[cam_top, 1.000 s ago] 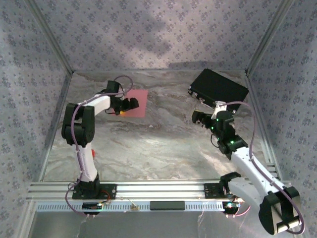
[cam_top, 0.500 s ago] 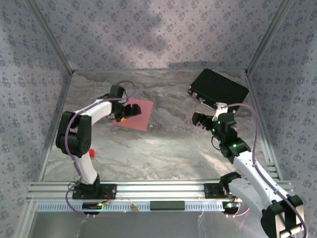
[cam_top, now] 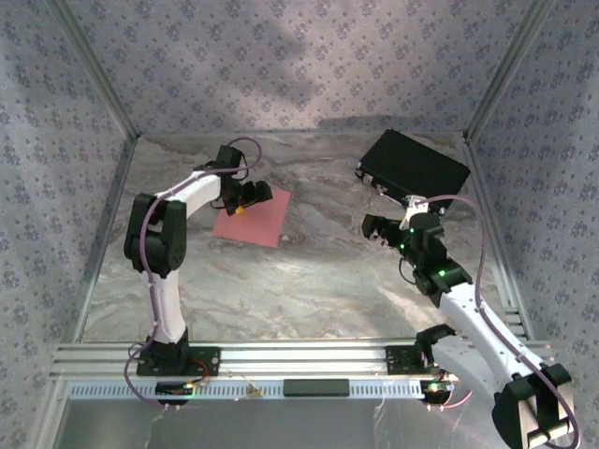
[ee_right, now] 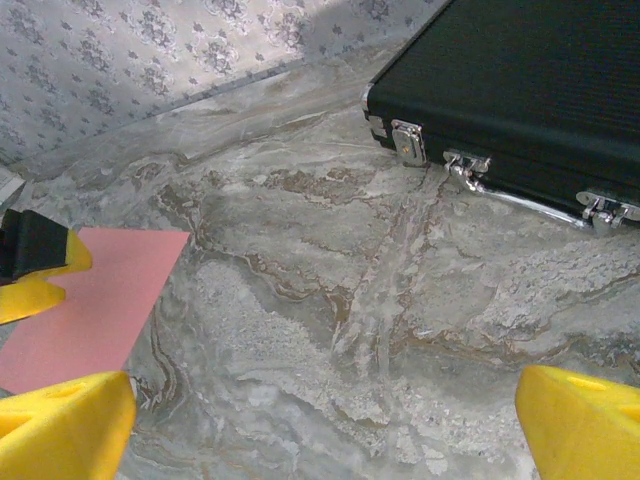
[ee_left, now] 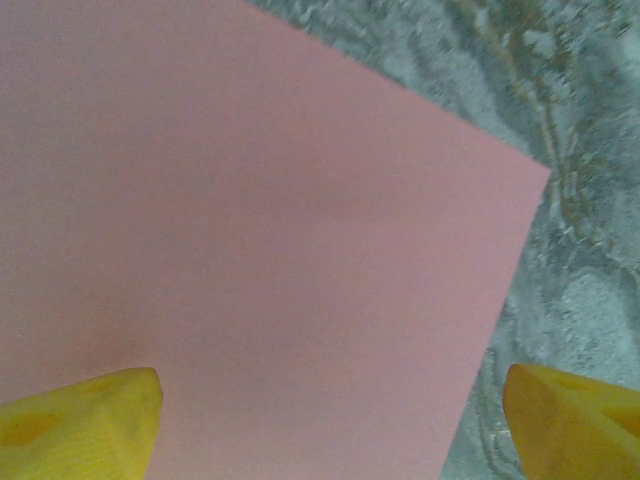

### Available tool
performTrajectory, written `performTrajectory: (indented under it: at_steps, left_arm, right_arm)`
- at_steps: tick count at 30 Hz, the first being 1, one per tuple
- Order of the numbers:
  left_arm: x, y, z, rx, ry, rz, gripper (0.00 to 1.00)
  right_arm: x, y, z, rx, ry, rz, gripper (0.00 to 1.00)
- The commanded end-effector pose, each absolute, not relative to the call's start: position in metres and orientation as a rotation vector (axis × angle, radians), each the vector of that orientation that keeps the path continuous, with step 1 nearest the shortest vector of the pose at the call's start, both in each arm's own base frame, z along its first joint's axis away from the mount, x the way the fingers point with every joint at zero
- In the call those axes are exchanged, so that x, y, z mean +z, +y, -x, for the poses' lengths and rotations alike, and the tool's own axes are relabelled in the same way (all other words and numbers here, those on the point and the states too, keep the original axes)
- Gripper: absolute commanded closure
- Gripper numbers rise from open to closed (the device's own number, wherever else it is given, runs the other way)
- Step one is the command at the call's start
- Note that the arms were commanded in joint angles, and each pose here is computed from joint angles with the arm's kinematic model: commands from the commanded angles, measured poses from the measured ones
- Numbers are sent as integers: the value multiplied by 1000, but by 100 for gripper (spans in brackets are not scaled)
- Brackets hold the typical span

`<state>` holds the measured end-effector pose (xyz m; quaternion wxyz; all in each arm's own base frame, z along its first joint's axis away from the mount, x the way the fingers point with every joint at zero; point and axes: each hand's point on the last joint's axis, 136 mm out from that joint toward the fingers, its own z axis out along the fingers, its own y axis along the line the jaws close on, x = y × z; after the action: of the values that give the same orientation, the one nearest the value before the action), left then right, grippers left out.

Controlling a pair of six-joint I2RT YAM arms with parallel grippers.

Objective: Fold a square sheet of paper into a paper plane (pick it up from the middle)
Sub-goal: Move the square sheet of paper to the center of the table.

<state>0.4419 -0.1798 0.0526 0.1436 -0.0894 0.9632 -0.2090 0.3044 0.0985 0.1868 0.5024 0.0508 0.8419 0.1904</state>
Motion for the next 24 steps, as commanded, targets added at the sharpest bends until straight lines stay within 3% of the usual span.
performTrajectory:
  at_steps: [1,10,16,24]
  left_arm:
    - [40,-179,-429,-596,2836,277,12]
    - [14,-188,-393,-635,2896,305,12]
    - [9,-212,-355,-696,2859,382,12]
    - [5,-243,-296,-566,2763,575,11]
  right_arm:
    - [194,100,-308,498,2026,-162,1]
    - [185,89,-304,460,2136,-285,1]
    - [172,101,-292,608,2193,-260,1]
    - [148,101,-276,684,2274,-436,4]
